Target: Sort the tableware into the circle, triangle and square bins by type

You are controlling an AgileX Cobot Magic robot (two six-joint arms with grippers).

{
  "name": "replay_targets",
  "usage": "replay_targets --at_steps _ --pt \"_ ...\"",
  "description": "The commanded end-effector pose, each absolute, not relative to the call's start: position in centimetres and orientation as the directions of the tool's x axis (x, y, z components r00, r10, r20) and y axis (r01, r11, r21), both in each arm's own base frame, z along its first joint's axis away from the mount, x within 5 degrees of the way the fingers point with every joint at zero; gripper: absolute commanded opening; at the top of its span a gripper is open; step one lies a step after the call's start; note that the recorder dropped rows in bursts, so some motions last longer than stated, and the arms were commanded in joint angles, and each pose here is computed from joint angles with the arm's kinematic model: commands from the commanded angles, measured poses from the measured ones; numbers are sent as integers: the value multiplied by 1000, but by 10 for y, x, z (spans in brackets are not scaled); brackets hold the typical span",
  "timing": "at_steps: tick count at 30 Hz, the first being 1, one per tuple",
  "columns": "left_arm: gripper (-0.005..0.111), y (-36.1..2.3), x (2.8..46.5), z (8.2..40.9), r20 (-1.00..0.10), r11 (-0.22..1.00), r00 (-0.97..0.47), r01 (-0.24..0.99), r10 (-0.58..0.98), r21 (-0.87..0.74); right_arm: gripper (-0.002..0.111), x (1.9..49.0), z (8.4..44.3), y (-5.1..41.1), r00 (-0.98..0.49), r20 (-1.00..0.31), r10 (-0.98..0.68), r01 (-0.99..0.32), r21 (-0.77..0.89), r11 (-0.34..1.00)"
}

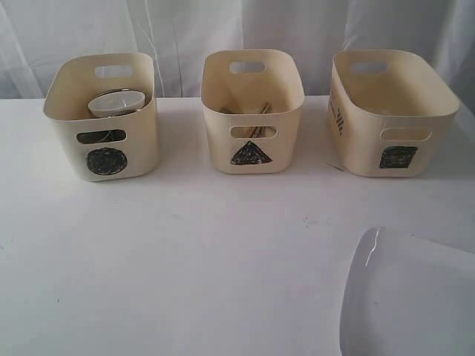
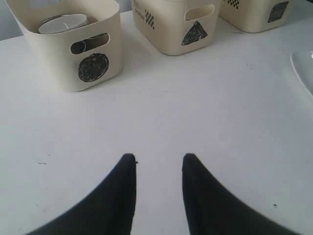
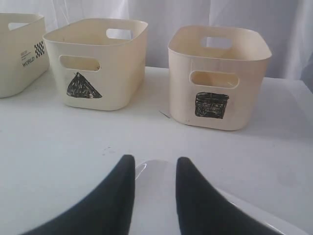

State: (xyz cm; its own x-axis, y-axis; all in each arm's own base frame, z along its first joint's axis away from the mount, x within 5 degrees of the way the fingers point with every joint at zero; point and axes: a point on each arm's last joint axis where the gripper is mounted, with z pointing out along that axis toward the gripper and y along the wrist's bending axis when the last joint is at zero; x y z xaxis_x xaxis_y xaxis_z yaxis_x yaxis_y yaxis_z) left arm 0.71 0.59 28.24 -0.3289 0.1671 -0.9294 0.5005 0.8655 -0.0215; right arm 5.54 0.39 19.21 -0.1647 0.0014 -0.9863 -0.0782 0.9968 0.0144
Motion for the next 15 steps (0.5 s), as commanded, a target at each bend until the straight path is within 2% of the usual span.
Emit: replay_targets --at_steps 1,4,7,10,15 --pt "37 6 7 283 -937 864 -314 503 151 -29 29 55 191 3 -157 -988 -3 -69 8 998" --pt "37 5 8 288 -955 854 -251 520 161 8 29 55 191 3 -157 -988 -3 -69 8 998" --pt "37 -2 11 297 -981 818 -56 562 187 124 29 55 191 3 -157 -988 -3 -69 8 998" --pt "37 -15 24 281 -975 790 105 572 197 221 29 55 191 3 -157 -988 -3 -69 8 998" --pt "37 -28 37 239 -983 782 54 599 174 172 29 55 191 3 -157 -988 -3 -69 8 998"
